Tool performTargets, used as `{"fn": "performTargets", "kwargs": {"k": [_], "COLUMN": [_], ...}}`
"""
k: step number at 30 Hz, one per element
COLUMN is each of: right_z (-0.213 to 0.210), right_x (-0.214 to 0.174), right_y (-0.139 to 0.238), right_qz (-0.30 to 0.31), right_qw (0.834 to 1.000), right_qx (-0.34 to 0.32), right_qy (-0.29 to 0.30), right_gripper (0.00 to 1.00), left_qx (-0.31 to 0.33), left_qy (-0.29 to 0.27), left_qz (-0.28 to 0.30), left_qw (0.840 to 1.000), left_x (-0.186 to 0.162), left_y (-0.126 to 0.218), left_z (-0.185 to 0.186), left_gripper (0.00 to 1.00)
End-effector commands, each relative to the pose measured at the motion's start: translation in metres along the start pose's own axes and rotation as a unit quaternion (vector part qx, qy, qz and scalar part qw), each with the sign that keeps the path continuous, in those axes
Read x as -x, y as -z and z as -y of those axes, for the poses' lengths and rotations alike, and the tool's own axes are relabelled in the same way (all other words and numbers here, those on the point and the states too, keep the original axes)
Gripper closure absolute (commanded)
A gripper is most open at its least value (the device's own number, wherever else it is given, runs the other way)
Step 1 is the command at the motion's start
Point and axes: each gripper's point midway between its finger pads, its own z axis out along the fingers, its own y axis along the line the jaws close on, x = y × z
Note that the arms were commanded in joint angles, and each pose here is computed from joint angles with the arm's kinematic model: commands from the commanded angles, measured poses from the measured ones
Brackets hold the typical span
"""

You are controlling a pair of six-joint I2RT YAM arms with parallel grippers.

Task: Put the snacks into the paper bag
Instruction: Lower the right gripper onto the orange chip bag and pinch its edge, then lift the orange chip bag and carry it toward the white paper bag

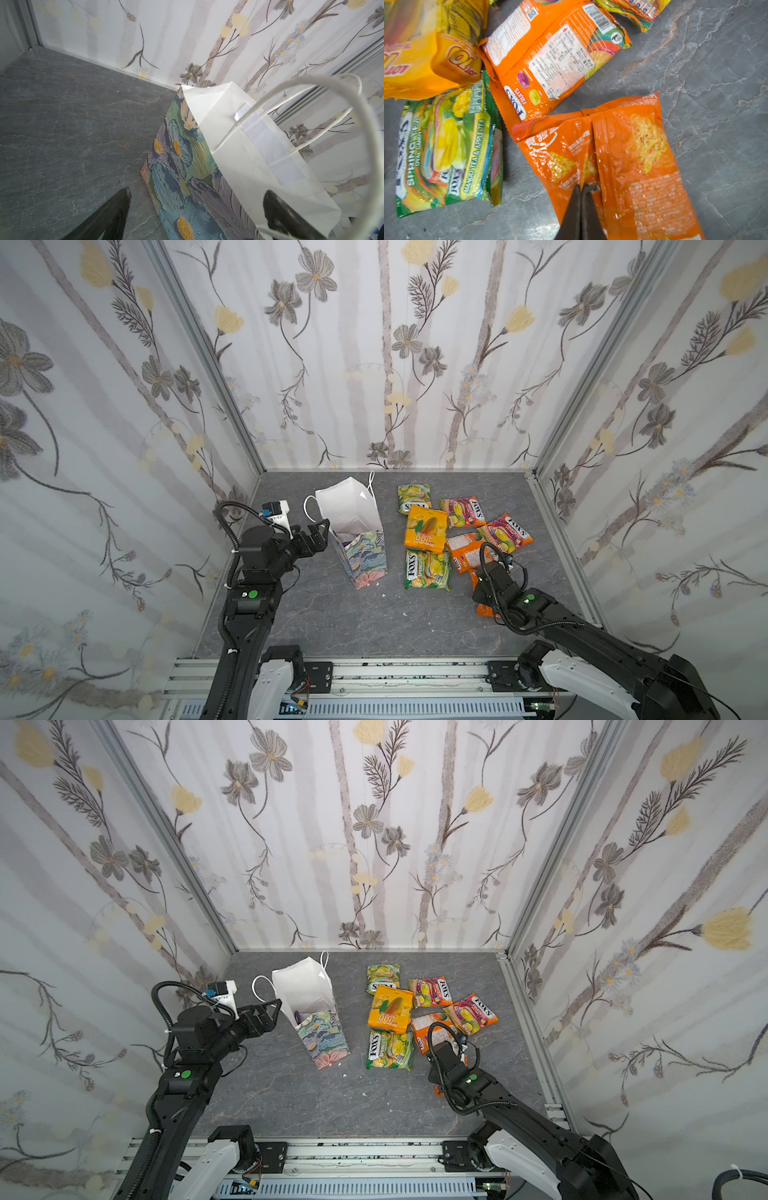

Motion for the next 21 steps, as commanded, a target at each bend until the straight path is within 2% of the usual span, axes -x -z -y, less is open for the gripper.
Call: {"fn": "performTargets", "kwargs": {"k": [1, 9, 14, 21], "right_z": [-0.012, -0.040, -0.079, -0.102], "right_x": [0.006, 0.012, 0.033, 0.055], "right_y": [0.003, 0.010, 0.032, 0.057], "right_qz": [0.007, 0.003, 0.012, 0.040], "right_qw": [1.000, 0.996, 0.987, 0.977], "right_qx": [0.029, 0.089, 0.161, 0.205], "right_qy": [0.000, 0.008, 0.026, 0.047], "right_gripper": [1.00, 1.00, 1.00, 1.00], "left_qx": [-0.007, -0.010, -0.013, -0.008], "left_qy": [-0.005, -0.003, -0.004, -0.007], "left_qz": [0.013, 0.011, 0.014, 0.017], "left_qw": [1.000, 1.000, 1.000, 1.000], "left_x": [0.007, 0.006, 0.007, 0.008], "left_y": [0.001, 0.000, 0.002, 0.002], "left_z": [0.003, 0.004, 0.006, 0.005], "left_gripper": [0.00, 0.00, 0.00, 0.00]}}
